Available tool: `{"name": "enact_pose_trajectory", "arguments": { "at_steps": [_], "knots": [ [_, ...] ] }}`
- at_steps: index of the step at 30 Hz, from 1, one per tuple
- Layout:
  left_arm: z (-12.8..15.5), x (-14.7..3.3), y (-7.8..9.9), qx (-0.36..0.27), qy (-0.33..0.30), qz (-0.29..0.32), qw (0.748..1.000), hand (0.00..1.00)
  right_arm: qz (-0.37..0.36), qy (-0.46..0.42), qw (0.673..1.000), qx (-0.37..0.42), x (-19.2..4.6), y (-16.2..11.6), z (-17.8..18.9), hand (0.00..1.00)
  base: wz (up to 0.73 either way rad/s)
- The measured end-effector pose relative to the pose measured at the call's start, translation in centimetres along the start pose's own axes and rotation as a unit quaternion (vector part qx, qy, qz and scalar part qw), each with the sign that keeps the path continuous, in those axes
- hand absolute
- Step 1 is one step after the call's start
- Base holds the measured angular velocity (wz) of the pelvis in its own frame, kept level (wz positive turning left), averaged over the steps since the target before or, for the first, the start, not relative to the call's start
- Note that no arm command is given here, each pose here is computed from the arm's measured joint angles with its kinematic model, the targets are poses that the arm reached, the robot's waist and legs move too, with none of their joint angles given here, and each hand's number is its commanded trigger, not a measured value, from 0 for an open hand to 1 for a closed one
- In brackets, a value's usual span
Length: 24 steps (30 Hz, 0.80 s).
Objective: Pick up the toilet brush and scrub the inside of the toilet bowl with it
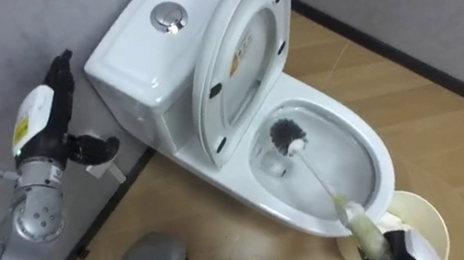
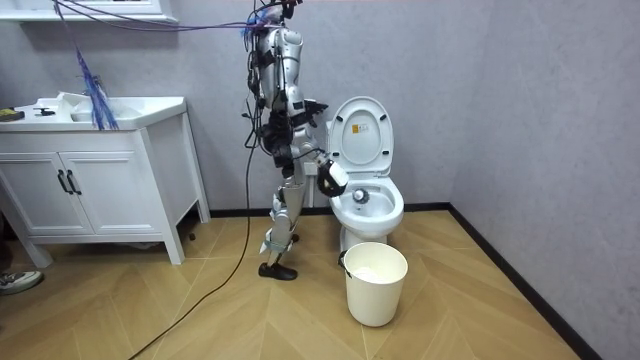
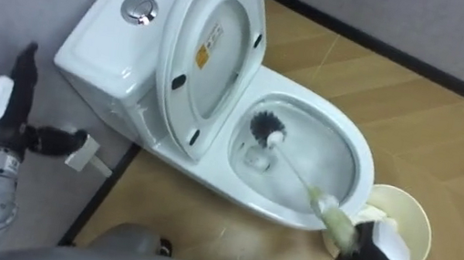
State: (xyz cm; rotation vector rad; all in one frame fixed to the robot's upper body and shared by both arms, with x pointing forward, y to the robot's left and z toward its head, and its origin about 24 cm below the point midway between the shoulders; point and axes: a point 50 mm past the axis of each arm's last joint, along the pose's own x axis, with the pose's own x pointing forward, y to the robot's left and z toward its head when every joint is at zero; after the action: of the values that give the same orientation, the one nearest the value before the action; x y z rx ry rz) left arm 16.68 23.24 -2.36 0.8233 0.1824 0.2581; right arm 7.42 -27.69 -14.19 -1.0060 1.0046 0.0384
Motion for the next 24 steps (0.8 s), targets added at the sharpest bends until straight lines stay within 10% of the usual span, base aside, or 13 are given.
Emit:
{"name": "enact_pose_trajectory", "arguments": {
  "at_steps": [12, 24],
  "knots": [
    [5.0, 1.1, -0.5, 0.072, -0.165, 0.042, 0.983, 0.0, 0.039, 0.007, 0.999, -0.03, 0.2, 0.3, -0.3, 1.0, -0.02],
    [3.5, 1.9, -4.1, 0.109, -0.154, -0.061, 0.98, 0.0, 0.02, -0.022, 0.999, -0.04, 2.5, -3.0, 3.0, 1.0, -0.08]
  ]
}}
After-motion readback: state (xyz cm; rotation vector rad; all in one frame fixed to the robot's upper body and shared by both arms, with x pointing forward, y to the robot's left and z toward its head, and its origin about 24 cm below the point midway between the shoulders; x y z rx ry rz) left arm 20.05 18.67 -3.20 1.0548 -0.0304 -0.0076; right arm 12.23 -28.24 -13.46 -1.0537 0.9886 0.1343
